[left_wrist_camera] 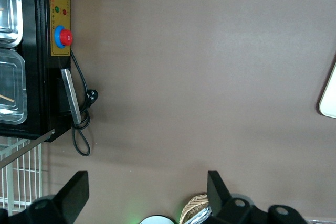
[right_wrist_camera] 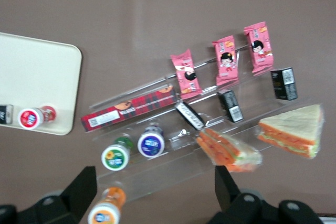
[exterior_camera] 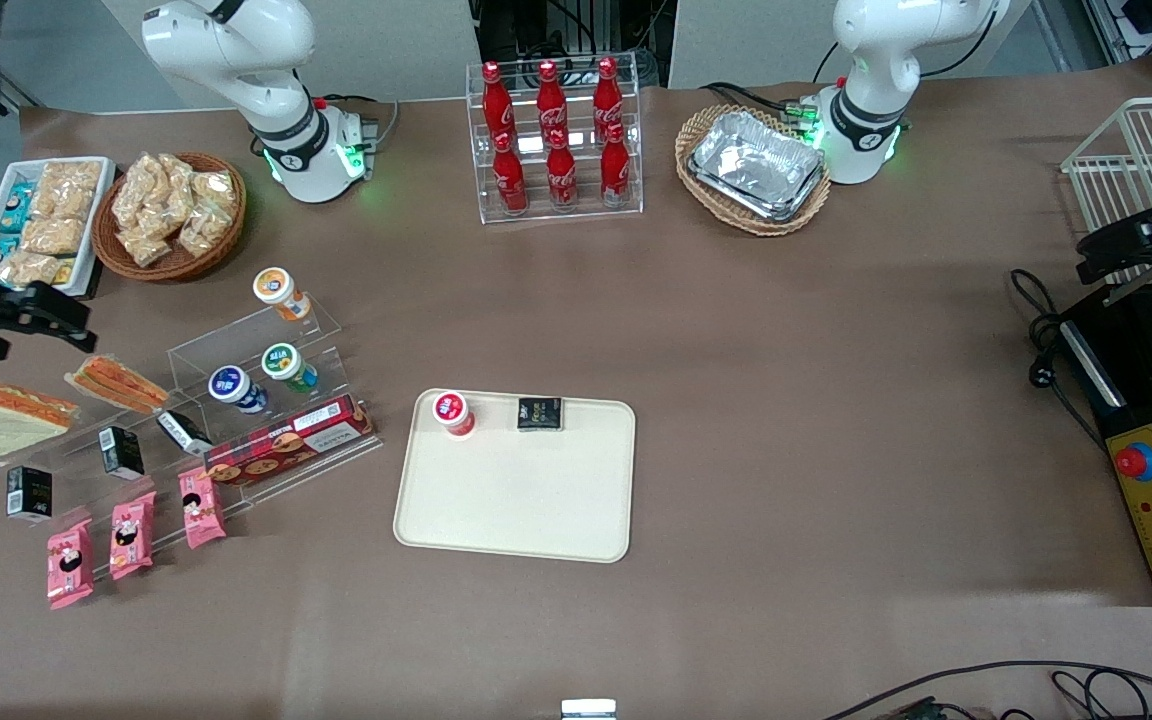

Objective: Place sandwich on tray

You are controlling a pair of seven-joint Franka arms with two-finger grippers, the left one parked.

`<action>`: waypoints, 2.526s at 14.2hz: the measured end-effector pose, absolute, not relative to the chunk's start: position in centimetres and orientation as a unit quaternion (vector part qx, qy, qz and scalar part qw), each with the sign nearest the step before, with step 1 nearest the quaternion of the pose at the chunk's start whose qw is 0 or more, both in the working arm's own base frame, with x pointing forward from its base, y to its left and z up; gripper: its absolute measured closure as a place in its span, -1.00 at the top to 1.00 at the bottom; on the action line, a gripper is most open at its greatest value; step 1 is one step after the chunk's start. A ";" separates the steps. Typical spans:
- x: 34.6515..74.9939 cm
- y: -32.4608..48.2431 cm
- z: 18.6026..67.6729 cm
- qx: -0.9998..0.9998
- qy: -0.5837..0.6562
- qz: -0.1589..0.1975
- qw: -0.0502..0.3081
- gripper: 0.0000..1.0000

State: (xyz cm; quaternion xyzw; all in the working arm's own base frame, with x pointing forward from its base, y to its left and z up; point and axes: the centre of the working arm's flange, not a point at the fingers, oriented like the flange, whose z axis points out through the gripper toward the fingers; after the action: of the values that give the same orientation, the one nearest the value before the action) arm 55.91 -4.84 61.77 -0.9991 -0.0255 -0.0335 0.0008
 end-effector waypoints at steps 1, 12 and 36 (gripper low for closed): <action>55.8 -6.2 61.8 -0.999 -0.040 -0.034 0.000 1.00; 52.4 -20.3 61.8 -0.954 -0.297 -0.031 -0.016 1.00; 55.8 -29.6 51.8 -0.663 -0.746 -0.043 -0.044 1.00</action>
State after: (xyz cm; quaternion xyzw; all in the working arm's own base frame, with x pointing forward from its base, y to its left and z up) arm 55.85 -29.58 51.82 -0.6633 -0.7458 -0.0430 -0.0440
